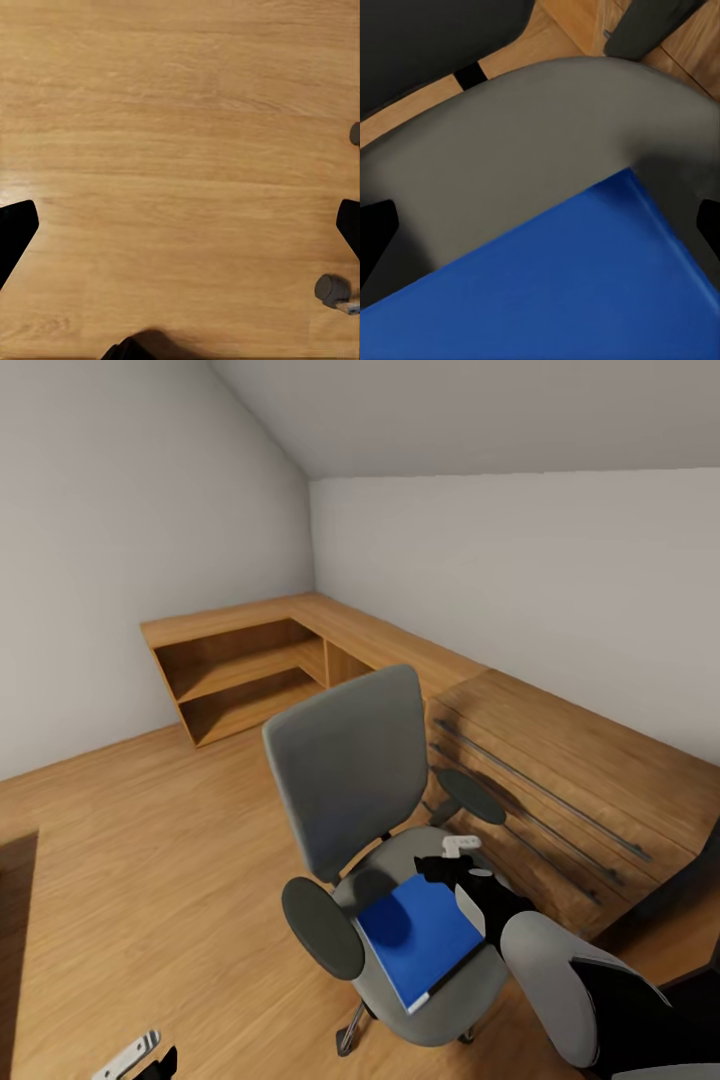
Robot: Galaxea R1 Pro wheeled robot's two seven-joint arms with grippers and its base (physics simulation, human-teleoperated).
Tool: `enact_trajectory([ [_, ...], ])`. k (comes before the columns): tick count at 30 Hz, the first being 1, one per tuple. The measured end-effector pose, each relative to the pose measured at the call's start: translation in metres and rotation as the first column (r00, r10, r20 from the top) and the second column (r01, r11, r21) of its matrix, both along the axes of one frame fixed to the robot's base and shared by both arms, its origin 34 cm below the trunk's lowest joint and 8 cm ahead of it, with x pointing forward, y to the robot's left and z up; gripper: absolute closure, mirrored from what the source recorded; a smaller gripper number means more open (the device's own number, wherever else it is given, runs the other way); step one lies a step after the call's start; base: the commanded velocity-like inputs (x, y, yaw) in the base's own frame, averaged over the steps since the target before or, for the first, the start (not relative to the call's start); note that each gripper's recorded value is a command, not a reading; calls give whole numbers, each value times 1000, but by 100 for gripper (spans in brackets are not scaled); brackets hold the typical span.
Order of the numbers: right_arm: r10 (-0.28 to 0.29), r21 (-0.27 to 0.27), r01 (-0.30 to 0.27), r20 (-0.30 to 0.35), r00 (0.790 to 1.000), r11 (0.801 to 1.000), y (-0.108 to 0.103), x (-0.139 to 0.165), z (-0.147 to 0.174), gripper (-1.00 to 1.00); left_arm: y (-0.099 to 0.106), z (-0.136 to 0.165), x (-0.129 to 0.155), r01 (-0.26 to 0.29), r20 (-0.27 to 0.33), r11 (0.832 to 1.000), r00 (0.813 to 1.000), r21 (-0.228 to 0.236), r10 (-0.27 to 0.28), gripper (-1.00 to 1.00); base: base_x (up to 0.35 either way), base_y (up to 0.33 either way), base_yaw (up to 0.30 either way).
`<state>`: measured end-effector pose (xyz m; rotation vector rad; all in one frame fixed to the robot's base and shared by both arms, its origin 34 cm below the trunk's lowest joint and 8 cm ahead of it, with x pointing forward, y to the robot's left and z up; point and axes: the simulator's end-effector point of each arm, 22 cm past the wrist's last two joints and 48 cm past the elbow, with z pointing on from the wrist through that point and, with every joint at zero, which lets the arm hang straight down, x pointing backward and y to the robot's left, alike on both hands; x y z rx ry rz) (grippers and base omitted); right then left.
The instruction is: In the bedroom, organize the workspace by keeping the computer under the desk, ensuring the monitor is on the desk, placing the keyboard on the desk next to the monitor, placing the mouse on the desk next to the keyboard, moving the folder from the swivel chair onto the desk next to the mouse, stacking the notebook on top of the folder with the pen on top of the notebook, and positioning the swivel chair next to the desk.
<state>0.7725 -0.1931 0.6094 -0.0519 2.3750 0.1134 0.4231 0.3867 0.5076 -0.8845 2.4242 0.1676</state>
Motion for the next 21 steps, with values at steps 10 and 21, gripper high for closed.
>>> enact_trajectory([
  [10, 3, -6, -3, 7, 1000, 1000, -2, 0, -17, -100, 4, -17, -2, -5, 12, 1000, 1000, 17, 4, -100, 0, 0, 0],
  [21, 4, -7, -4, 6, 1000, 1000, -2, -1, -20, -100, 7, -18, 1, -7, 31, 999, 1000, 32, 6, -100, 0, 0, 0],
])
